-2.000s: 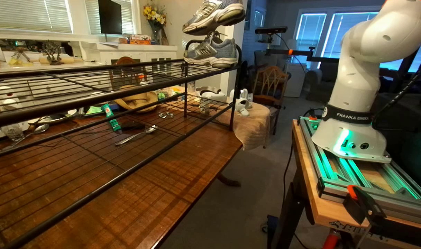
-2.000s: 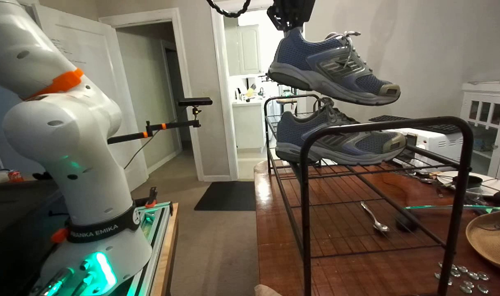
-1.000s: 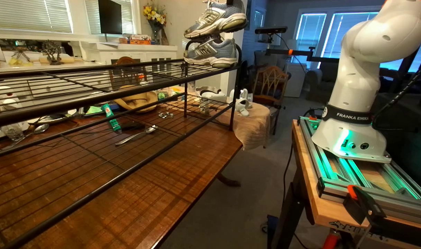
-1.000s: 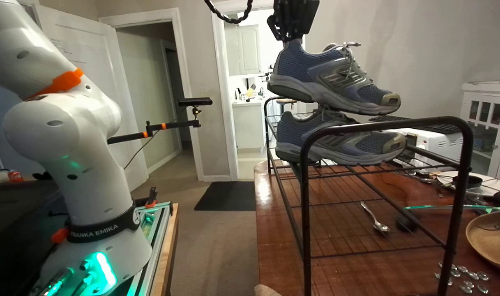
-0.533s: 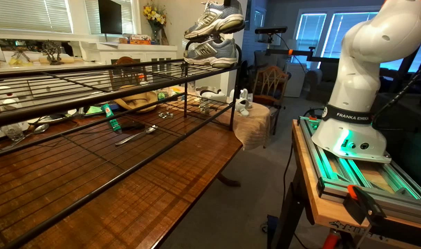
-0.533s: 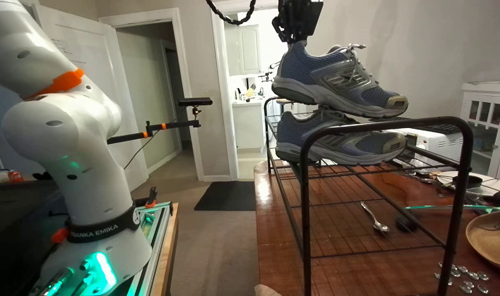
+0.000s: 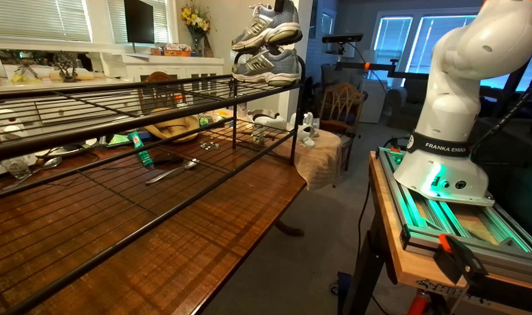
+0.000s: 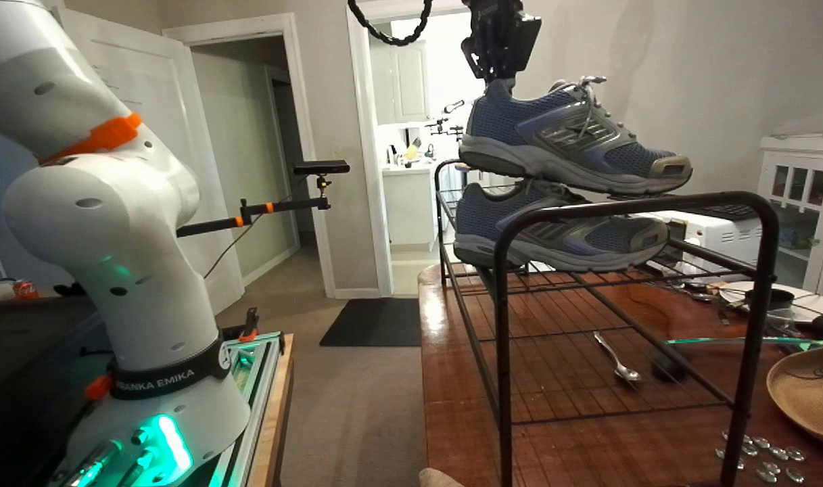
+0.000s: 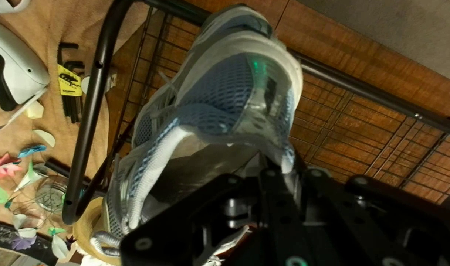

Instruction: Place a shoe on top of its counterpart

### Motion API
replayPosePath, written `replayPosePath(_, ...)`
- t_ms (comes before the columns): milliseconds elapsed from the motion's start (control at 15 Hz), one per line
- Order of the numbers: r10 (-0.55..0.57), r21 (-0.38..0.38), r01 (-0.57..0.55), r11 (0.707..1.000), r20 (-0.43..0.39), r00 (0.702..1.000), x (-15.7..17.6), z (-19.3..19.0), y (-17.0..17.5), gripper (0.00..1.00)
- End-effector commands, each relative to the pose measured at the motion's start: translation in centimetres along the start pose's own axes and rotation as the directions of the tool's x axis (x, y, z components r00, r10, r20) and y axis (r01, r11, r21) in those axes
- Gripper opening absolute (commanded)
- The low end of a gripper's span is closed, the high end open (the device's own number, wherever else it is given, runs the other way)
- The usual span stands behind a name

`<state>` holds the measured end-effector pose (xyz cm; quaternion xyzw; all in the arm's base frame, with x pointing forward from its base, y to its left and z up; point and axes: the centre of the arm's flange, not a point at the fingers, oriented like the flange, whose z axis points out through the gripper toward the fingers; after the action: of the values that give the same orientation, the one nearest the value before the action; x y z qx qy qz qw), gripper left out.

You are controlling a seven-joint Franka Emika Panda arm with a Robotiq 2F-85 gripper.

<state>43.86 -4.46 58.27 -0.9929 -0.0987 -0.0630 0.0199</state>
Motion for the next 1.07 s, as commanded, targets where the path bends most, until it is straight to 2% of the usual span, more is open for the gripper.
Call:
replayPosePath(0, 0.013, 0.04, -0.013, 0.999, -0.018, 1.0, 1.0, 0.3, 0.0, 0.02)
replayPosePath(333, -0.003, 0.049, 0.004, 0.999, -0.021, 1.0, 1.0, -0.4, -1.4, 0.02)
replayPosePath(1000, -0.028, -0.009, 0.028, 1.0, -0.027, 0.999, 0.6, -2.0, -2.2, 0.02)
